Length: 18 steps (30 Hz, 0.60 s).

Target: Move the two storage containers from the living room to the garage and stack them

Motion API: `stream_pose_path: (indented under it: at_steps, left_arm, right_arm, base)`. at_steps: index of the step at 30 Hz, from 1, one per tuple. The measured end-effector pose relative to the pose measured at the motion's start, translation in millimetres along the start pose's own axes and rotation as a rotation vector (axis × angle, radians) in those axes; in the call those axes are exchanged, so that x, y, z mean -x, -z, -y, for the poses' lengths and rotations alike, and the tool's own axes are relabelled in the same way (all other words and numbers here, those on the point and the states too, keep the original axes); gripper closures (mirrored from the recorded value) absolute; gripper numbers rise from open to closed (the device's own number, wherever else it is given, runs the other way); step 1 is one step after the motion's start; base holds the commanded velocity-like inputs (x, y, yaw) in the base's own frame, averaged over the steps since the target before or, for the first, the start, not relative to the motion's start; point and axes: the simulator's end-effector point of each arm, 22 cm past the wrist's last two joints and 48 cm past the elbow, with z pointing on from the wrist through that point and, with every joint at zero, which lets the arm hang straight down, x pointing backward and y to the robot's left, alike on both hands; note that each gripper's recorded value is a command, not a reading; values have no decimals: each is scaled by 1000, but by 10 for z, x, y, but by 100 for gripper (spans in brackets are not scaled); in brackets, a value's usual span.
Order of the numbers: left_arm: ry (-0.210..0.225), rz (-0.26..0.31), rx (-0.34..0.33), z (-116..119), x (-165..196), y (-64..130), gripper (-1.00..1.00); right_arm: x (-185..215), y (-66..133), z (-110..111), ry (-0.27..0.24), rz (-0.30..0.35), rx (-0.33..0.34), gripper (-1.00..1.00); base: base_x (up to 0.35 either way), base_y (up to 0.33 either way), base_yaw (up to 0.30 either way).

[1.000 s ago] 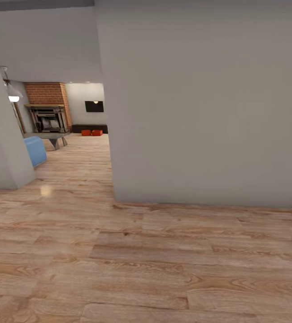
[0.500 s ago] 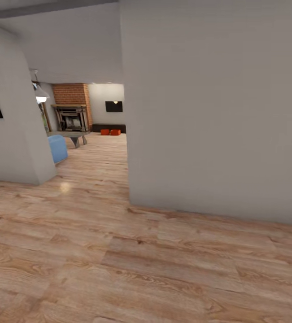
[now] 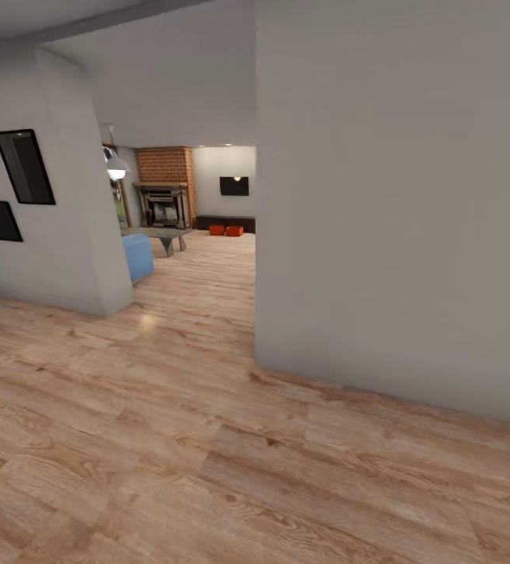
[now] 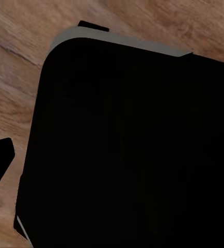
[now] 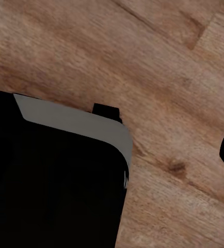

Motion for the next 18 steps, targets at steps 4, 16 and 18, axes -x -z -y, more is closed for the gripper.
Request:
stream_pose_path:
  at_steps: [4,16,18]
  left_arm:
    - [0,0,0,0,0,0,-100]
    - [0,0,0,1,1,0,-100]
    - [0,1,0,2,5,0,-100]
  right_arm:
    - [0,0,4,1,0,0,-100]
    - [6,0,-19,-1,1,2,-100]
    - [9,0,-12,-2,2,1,-100]
  base:
    - [324,0,240]
    - [324,0,47]
    - [324,0,147]
